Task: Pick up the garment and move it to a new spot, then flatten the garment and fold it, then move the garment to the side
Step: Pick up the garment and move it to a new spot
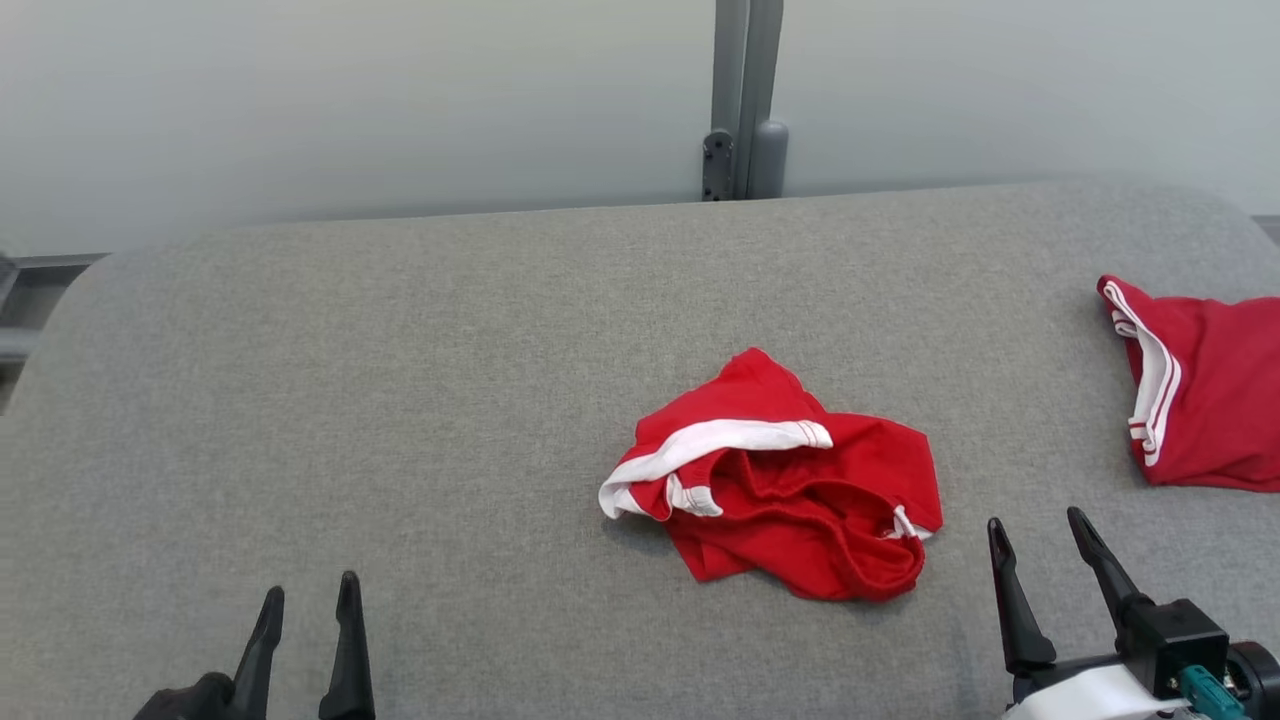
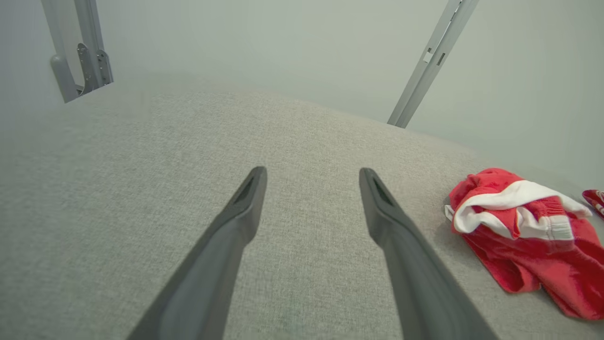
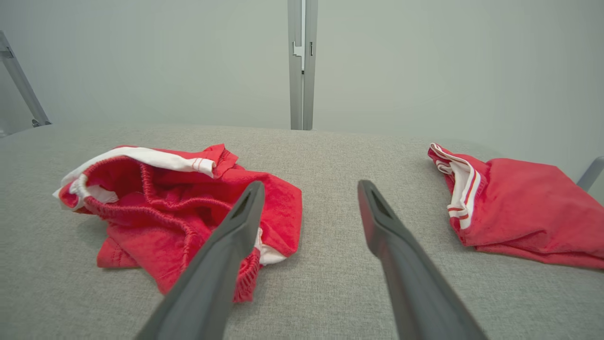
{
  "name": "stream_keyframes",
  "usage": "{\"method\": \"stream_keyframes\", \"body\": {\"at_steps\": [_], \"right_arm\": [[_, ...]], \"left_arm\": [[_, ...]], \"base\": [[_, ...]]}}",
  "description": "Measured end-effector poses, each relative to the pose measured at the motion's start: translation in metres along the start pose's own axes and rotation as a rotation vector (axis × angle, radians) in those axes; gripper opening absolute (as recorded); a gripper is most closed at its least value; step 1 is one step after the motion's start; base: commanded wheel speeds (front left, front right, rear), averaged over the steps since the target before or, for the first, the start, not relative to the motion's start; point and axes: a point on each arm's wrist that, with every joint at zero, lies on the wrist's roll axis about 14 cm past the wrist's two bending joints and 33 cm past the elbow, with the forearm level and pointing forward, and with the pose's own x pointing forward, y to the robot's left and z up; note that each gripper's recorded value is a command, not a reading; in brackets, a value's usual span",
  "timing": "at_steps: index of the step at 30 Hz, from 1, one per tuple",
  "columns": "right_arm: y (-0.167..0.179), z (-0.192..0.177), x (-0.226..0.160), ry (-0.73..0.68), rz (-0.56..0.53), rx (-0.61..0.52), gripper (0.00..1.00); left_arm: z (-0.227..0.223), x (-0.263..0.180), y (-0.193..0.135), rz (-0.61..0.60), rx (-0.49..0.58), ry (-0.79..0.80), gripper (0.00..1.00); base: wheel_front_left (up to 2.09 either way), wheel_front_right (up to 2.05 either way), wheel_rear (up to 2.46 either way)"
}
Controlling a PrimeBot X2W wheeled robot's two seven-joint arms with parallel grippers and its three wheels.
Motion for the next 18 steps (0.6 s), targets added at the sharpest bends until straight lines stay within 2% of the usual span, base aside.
{"method": "stream_keyframes", "body": {"at_steps": [5,11,18], "right_arm": [[0.000,-0.003,-0.008,0.010,0.001,0.000,1.00],[0.005,-0.002,-0.009,0.006,0.017,0.007,1.00],[0.003,-0.004,-0.011,0.011,0.007,0.016,1.00]], "left_arm": [[0.012,-0.022,0.020,0.037,0.062,-0.054,1.00],[0.013,-0.039,0.040,0.089,0.090,-0.065,1.00],[0.009,-0.037,0.038,0.083,0.111,-0.054,1.00]], "base": [[0.00,0.00,0.00],[0.00,0.00,0.00],[0.00,0.00,0.00]]}}
